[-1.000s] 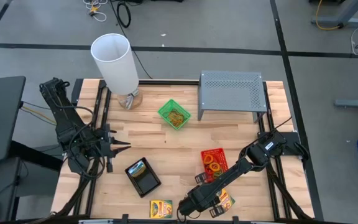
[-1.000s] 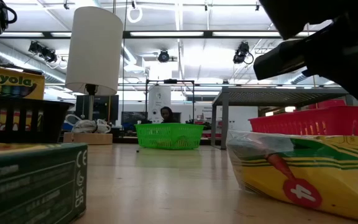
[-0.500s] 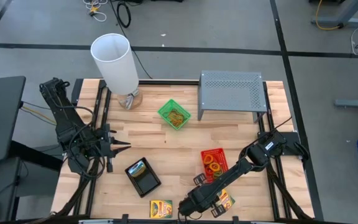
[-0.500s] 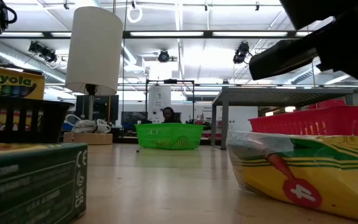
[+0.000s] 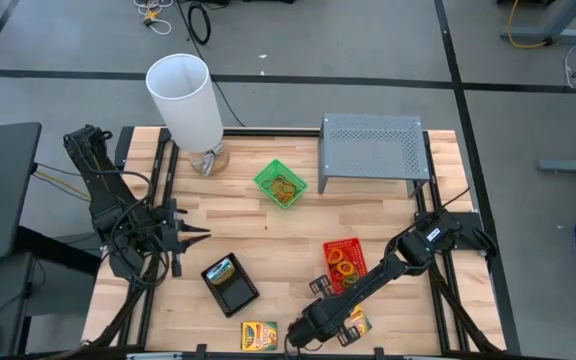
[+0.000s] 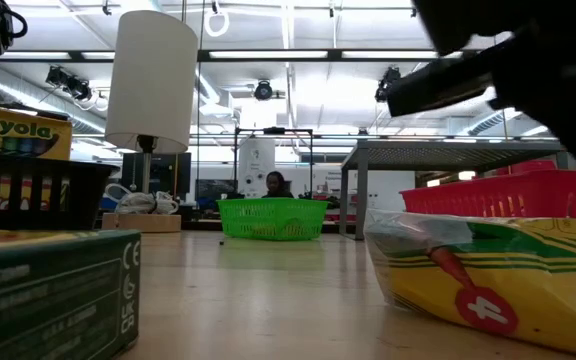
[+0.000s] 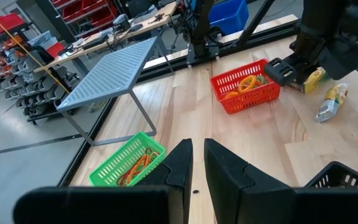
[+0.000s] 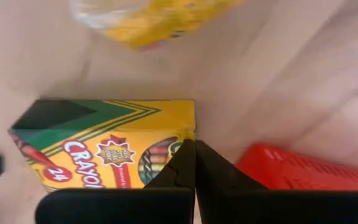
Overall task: Pick & Place Office Desk Supplies
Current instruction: Put the yellow crayon box into the black bin
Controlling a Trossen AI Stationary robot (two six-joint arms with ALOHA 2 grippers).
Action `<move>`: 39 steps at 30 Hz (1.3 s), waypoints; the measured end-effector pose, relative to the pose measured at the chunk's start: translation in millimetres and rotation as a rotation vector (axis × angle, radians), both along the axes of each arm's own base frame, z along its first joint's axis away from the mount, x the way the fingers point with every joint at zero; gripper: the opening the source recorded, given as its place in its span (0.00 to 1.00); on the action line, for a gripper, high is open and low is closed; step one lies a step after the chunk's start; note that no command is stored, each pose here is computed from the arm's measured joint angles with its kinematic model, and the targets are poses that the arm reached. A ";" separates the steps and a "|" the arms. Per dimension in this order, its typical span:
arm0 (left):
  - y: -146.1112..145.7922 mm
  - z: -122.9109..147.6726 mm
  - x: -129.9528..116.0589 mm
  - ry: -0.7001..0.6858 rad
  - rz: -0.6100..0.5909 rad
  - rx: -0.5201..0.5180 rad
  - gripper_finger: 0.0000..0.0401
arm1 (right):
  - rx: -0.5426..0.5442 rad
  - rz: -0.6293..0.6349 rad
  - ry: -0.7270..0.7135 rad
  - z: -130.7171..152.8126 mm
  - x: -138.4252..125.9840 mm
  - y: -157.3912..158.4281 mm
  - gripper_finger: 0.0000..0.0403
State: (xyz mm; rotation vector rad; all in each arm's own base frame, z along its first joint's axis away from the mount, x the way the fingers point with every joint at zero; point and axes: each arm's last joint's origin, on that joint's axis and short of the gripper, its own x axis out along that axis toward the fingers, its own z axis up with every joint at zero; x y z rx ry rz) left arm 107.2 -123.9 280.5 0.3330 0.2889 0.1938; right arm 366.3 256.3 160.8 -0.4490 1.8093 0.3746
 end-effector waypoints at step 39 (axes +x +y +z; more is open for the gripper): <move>0.5 -0.8 -0.3 0.009 -0.003 0.013 0.12 | 0.042 -0.112 0.088 -7.5 2.8 -13.7 0.48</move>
